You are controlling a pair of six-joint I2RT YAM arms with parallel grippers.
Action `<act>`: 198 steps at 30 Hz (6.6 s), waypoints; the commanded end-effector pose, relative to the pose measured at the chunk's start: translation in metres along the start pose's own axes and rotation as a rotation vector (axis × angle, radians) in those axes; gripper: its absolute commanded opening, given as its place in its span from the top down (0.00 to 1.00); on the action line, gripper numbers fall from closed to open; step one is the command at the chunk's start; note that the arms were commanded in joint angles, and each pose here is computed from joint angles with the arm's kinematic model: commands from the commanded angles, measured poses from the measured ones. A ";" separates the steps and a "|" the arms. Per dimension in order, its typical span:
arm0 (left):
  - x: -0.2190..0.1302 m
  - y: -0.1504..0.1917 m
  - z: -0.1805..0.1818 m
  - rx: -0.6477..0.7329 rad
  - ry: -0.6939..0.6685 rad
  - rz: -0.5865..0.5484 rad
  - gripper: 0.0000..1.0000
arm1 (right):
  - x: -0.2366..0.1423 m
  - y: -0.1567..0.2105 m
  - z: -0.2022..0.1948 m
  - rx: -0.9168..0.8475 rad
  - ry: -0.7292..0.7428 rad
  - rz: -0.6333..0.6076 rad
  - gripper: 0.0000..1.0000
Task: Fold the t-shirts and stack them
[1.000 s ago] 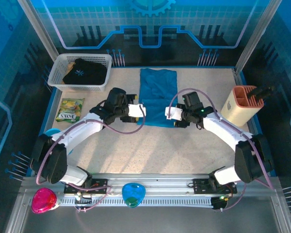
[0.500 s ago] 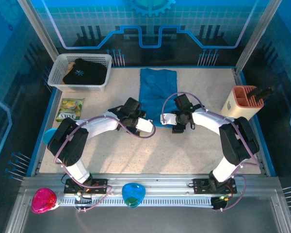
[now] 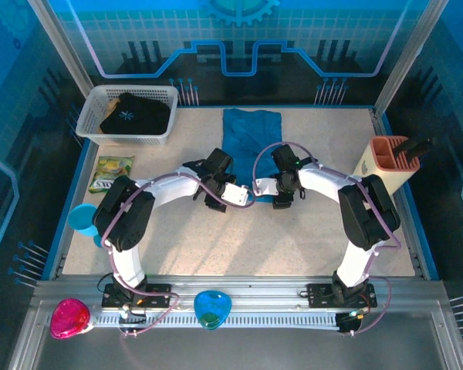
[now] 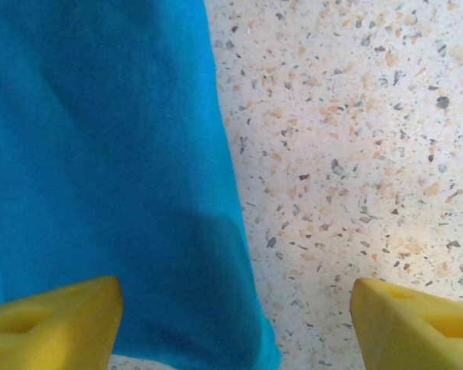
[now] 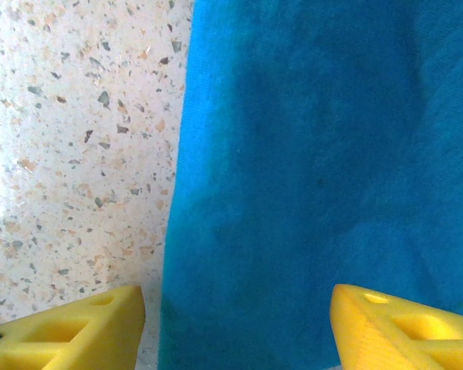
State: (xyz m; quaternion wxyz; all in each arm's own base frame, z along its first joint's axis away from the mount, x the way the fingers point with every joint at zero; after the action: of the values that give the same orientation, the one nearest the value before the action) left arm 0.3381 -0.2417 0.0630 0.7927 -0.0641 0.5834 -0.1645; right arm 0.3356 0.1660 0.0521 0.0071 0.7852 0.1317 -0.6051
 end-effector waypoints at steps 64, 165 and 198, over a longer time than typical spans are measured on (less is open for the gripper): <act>-0.092 -0.045 -0.064 -0.078 -0.190 -0.055 1.00 | -0.109 -0.041 0.105 0.059 0.139 -0.092 1.00; -0.070 0.024 0.075 -1.645 -0.279 -0.011 0.07 | -0.042 0.056 -0.027 1.830 0.092 -0.147 0.54; 0.069 0.091 0.185 -1.728 -0.301 0.176 0.73 | 0.059 0.079 -0.153 1.805 0.014 -0.101 1.00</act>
State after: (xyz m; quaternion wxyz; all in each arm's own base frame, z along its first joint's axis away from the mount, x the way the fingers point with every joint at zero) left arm 0.5503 -0.2122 0.0446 0.5417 -0.6491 0.3763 0.3789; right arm 0.5052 0.1307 0.0428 -0.6496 0.5037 -0.3465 -0.4520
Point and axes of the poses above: each hand's point on the last joint's axis, 136 mm out from that joint toward the fingers, its own x axis out along the fingers, its own z axis along the line the jaws close on, y = z × x, the point moved 2 cm from there along -x, back along the fingers, and after that the axes turned 8 degrees about -x, right-handed, at the moved point
